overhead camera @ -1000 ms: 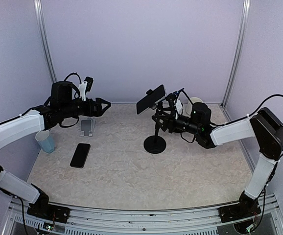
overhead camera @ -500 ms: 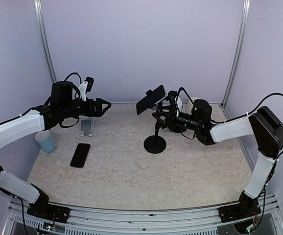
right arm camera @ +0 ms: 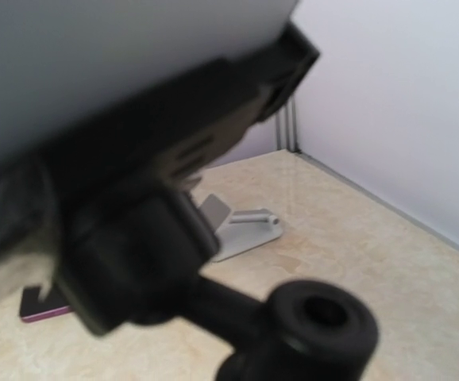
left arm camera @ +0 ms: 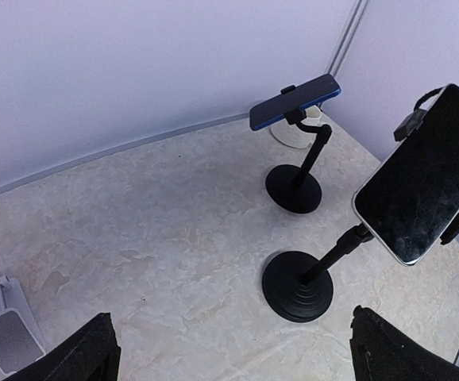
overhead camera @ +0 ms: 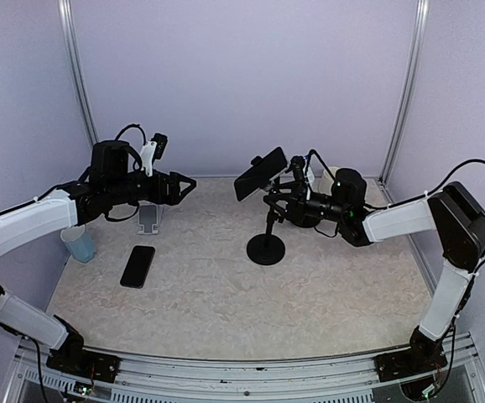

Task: Remove the phone from the phone stand

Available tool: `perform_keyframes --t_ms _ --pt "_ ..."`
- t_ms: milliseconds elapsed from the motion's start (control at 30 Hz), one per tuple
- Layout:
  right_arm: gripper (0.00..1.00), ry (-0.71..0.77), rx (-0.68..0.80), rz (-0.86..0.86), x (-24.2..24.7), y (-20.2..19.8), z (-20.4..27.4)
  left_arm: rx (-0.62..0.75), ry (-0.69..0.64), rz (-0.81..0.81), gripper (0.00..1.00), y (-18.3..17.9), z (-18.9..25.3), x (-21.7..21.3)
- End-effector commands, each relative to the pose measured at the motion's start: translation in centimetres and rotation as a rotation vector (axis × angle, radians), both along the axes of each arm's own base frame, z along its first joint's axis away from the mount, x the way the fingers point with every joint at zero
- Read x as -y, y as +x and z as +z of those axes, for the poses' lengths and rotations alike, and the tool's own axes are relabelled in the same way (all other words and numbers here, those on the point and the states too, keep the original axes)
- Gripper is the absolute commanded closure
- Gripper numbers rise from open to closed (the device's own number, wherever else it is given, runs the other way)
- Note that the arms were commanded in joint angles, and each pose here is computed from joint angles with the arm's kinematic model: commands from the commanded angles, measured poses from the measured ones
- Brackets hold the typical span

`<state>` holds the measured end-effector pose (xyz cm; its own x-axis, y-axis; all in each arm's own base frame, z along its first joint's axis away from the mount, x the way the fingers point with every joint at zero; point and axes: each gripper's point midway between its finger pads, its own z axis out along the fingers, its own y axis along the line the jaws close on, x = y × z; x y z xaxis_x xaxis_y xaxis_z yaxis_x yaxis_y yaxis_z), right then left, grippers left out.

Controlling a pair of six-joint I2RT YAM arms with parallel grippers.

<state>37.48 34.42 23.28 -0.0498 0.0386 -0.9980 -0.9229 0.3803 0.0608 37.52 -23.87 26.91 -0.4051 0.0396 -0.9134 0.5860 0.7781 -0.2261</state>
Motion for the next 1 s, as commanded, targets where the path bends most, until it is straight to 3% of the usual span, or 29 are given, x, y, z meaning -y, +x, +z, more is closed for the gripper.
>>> perform_keyframes --t_ms 0,233,533,967 --pt "0.75 0.057 0.038 0.109 0.0 -2.3 3.9 0.059 0.005 -0.053 0.01 -1.6 2.2 1.2" --pt "0.77 0.063 0.016 0.241 0.0 -5.3 4.9 0.069 0.006 -0.135 0.01 -4.2 3.1 3.0" --pt "0.80 0.070 0.025 0.397 0.8 -9.8 4.5 0.051 0.002 -0.319 0.01 -10.7 3.8 7.0" --pt "0.80 0.011 0.089 0.507 -0.4 -13.5 2.8 -0.004 0.038 -0.365 0.01 -16.3 1.0 13.8"
